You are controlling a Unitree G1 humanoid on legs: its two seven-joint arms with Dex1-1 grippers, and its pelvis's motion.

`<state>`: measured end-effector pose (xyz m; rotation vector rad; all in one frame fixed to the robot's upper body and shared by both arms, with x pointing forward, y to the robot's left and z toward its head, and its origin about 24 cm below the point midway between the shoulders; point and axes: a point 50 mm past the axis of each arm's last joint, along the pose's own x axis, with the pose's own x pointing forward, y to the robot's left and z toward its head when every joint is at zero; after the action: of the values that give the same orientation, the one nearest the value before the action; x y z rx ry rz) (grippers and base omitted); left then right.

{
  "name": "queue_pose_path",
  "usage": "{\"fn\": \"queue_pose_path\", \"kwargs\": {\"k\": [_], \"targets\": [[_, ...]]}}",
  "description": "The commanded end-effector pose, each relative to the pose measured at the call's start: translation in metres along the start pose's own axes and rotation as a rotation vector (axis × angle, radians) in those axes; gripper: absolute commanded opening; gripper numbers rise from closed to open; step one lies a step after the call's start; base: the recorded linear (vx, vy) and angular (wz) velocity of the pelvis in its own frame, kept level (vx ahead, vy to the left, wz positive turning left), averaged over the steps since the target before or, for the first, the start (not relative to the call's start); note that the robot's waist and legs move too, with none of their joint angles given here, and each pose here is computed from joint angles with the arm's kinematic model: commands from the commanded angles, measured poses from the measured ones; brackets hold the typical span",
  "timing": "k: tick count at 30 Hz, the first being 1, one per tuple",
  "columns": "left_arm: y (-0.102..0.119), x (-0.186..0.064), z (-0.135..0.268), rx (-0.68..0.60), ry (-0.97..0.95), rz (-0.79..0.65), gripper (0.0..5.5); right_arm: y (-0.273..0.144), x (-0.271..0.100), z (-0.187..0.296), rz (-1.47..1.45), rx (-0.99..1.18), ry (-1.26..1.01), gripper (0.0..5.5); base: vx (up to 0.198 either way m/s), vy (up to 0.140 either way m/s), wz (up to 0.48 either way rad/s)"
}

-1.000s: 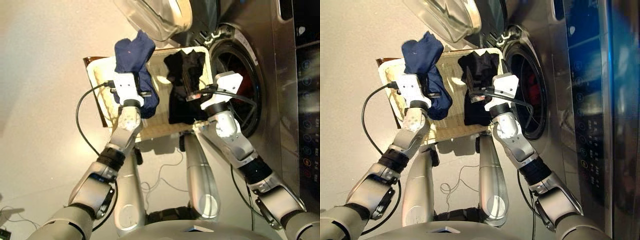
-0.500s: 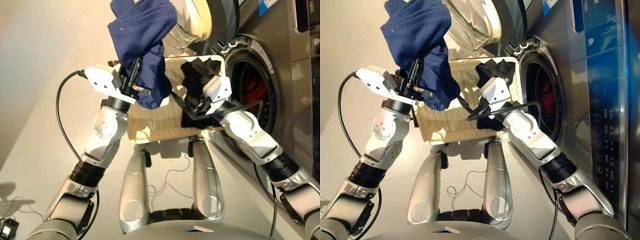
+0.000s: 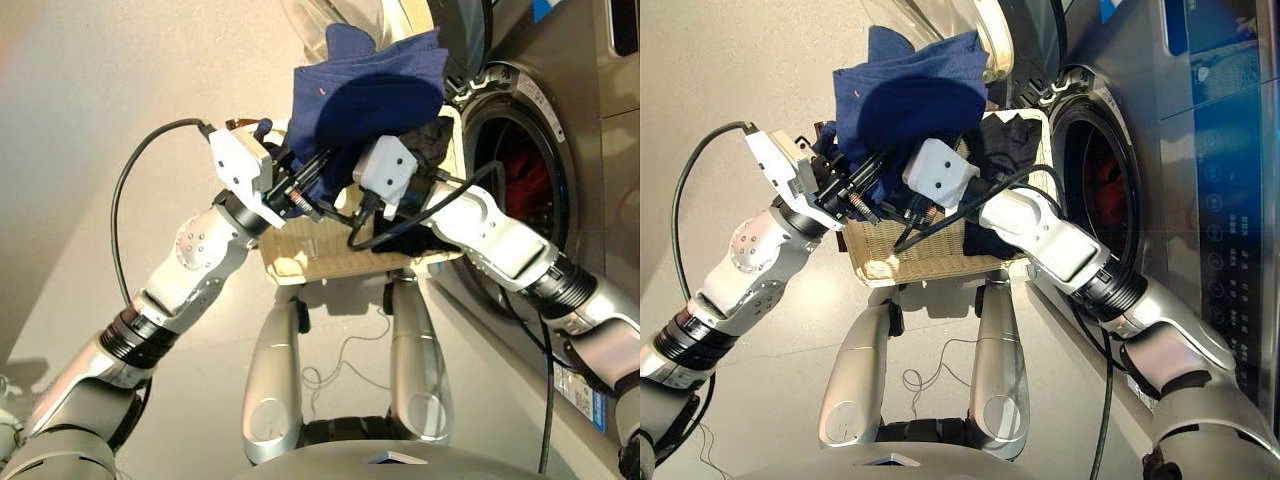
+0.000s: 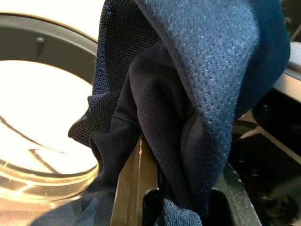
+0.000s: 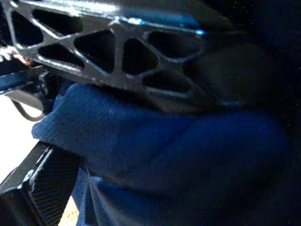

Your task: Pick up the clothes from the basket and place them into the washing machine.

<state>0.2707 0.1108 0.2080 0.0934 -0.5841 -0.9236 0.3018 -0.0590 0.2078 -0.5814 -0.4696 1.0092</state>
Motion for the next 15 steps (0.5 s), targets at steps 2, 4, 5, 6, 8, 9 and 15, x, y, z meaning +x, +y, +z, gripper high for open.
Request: {"fn": "queue_pose_path", "kwargs": {"k": [2, 4, 5, 6, 8, 9, 15], "targets": [[-0.0345, 0.0111, 0.029, -0.028, -0.154, -0.205, 0.0, 0.0027, 0.0212, 0.039, 0.047, -0.026, -0.188, 5.5, 0.0, 0.0, 0.0], [-0.0353, 0.0107, 0.0261, -0.037, -0.14, -0.206, 0.0, 0.0045, 0.0218, 0.0389, 0.05, -0.017, -0.194, 5.5, 0.0, 0.0, 0.0], [-0.0351, 0.0108, 0.0256, -0.032, -0.136, -0.207, 0.0, 0.0048, 0.0215, 0.0391, 0.048, -0.012, -0.199, 5.5, 0.0, 0.0, 0.0], [-0.0353, 0.0113, 0.0255, -0.025, -0.133, -0.211, 0.0, 0.0047, 0.021, 0.0398, 0.042, -0.01, -0.206, 5.5, 0.0, 0.0, 0.0], [-0.0352, 0.0114, 0.0248, -0.012, -0.126, -0.212, 0.0, 0.0047, 0.0198, 0.0408, 0.029, -0.008, -0.219, 1.55, 0.0, 0.0, 0.0], [-0.0353, 0.0114, 0.0247, -0.012, -0.126, -0.212, 0.0, 0.0046, 0.0198, 0.0408, 0.028, -0.008, -0.219, 0.0, 0.0, 0.0, 0.0], [-0.0328, 0.0106, 0.0226, -0.005, -0.121, -0.184, 0.0, 0.0019, 0.013, 0.0439, -0.039, -0.014, -0.263, 0.0, 0.0, 0.0, 0.0]]}}
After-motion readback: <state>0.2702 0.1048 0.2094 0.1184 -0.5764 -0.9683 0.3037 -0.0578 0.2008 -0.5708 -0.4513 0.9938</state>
